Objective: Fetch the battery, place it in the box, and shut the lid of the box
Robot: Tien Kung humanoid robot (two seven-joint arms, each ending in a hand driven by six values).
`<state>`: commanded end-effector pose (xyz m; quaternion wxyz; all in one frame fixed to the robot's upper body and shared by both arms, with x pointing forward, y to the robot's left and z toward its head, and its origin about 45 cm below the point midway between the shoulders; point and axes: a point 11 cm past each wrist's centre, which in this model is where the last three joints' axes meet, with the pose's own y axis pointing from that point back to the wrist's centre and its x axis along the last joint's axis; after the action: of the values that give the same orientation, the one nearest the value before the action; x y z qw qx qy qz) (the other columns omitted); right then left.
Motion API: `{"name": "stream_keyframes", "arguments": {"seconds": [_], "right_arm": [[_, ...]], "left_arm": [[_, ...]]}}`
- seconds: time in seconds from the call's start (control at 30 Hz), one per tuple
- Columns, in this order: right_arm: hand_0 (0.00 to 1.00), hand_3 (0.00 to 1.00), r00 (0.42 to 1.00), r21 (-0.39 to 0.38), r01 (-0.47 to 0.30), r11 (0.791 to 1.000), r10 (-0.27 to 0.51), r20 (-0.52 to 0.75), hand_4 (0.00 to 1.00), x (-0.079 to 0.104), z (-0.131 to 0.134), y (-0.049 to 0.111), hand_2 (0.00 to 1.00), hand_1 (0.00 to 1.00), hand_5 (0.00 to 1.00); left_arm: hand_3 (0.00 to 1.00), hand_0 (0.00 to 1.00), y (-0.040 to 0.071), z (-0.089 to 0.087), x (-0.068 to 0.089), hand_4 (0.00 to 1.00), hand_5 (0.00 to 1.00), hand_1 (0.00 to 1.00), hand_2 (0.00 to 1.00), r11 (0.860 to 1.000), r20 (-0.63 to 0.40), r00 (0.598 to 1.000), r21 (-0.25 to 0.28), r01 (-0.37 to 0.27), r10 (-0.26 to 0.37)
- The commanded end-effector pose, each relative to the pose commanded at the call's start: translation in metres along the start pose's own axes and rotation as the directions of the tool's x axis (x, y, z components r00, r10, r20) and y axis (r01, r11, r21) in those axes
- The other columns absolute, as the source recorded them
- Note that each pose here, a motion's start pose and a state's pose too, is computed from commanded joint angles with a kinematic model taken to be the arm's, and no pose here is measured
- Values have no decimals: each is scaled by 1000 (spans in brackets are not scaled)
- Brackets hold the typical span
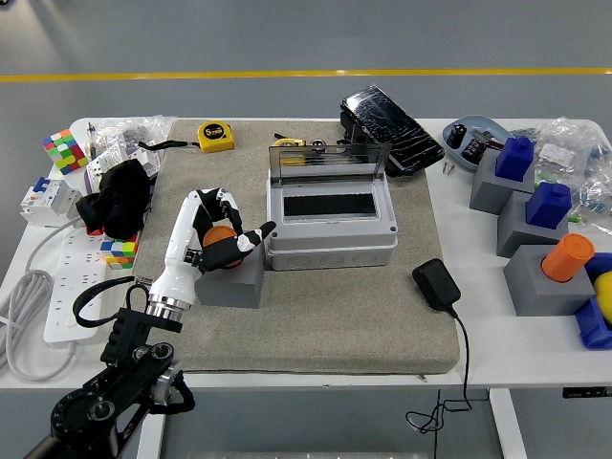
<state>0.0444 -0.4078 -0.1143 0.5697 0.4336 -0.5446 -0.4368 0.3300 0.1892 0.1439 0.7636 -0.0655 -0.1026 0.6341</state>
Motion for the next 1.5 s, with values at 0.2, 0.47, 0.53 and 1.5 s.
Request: {"name": "stream_keyframes", "arguments": {"seconds": [0.2, 0.47, 0.53, 1.5], "right_arm": [[643, 582, 1000, -2, 0, 1000, 0, -1, 969, 0, 1, 0, 678, 663, 580], [643, 582, 1000, 0, -1, 1000, 1, -1, 970, 1, -1, 0, 678, 663, 581], [643, 582, 1000, 1, -2, 1000, 2, -2, 970, 1, -1, 0, 678, 663, 581], [643, 582, 1000, -8, -2, 1000, 2, -8, 970, 1, 2, 0, 678, 663, 580]], "left_arm": [[222, 15, -3, 2, -2, 982, 2, 7, 72, 1000, 4, 1000, 9, 17, -17], [215, 14, -12, 18, -7, 986, 2, 6, 70, 998, 53, 996, -11, 67, -66], [215, 14, -14, 24, -9, 986, 2, 6, 70, 997, 62, 995, -23, 75, -73], [210, 11, -86, 61, -93, 998, 2, 2, 69, 934, 544, 770, 83, 347, -334]]}}
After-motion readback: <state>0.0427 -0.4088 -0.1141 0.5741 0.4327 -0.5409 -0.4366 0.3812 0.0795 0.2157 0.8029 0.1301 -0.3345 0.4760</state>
